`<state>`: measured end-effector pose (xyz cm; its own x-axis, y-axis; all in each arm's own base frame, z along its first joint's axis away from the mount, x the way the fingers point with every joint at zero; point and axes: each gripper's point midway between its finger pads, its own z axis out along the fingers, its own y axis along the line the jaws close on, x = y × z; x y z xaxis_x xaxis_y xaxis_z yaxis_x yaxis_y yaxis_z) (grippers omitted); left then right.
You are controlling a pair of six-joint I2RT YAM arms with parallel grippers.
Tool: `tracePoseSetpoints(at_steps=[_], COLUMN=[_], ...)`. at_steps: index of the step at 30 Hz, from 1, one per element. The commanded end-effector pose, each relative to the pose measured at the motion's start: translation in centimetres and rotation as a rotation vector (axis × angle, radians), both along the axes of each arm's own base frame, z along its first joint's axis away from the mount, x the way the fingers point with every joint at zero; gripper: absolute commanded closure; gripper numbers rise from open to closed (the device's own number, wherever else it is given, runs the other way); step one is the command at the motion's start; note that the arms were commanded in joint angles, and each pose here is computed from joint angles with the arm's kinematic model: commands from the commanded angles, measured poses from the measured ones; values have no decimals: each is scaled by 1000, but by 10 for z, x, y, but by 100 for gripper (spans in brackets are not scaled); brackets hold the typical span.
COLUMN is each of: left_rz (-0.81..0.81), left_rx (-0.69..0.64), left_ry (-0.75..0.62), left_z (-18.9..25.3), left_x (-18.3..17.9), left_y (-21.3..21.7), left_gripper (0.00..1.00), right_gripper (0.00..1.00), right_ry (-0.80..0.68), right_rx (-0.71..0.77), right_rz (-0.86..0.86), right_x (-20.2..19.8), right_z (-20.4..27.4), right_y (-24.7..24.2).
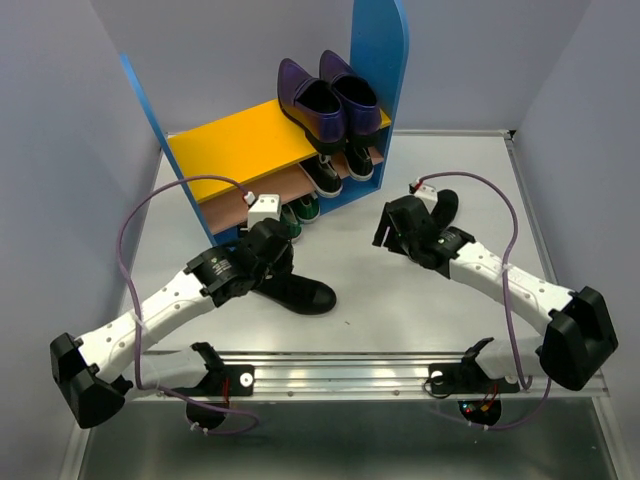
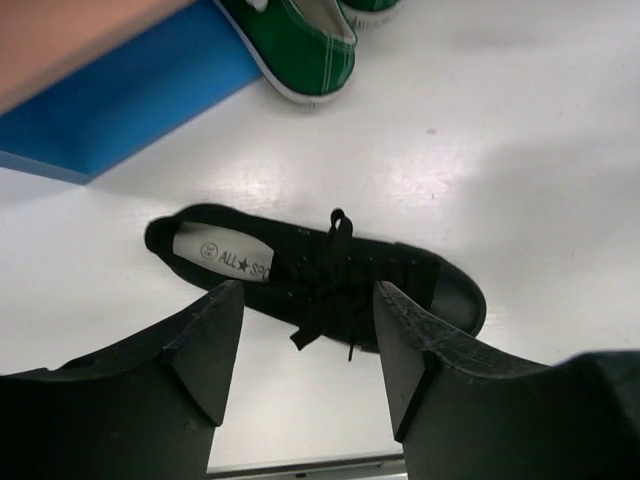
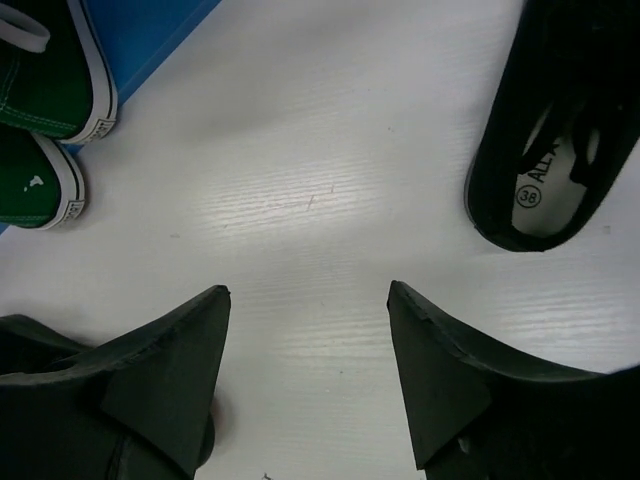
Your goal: Place and organize the shoes onto the shoe shelf
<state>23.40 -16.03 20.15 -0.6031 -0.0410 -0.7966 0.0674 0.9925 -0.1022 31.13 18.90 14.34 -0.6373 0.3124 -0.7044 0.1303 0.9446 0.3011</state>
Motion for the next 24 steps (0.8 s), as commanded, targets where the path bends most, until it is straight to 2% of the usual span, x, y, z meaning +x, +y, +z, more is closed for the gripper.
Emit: tracePoseSetpoints(at_steps=[1,5,9,12,14,18,24], left_rz=[-64,-22,-9,-11,-4,20,72], left_rx=[14,65,80,56,61,95,103], left_ry=[118,260,314,316,318,319,338], left_z=[-29,-70,-91,-98,-101,-106,-117], left_x=[-15,-23,-24,-20,-18,-10,3], left_y=[-11,-12,-19,-26,-26,-21,-4], left_gripper=[34,30,28,11,7,6,11], right_gripper=[29,28,27,27,27,26,26], right_ry=[-31,-52,-40,-39,-43,-50,-53], right_rx=[-70,-71,-74,-67,-66,-72,-64], right_rz=[-83,-89,-77,-73,-75,-73,-73], right_x=[-5,-6,-7,-8,-10,-11,-11], right_z=[12,20,17,17,17,19,20], right_y=[-27,-31,-29,-29,-31,-32,-32])
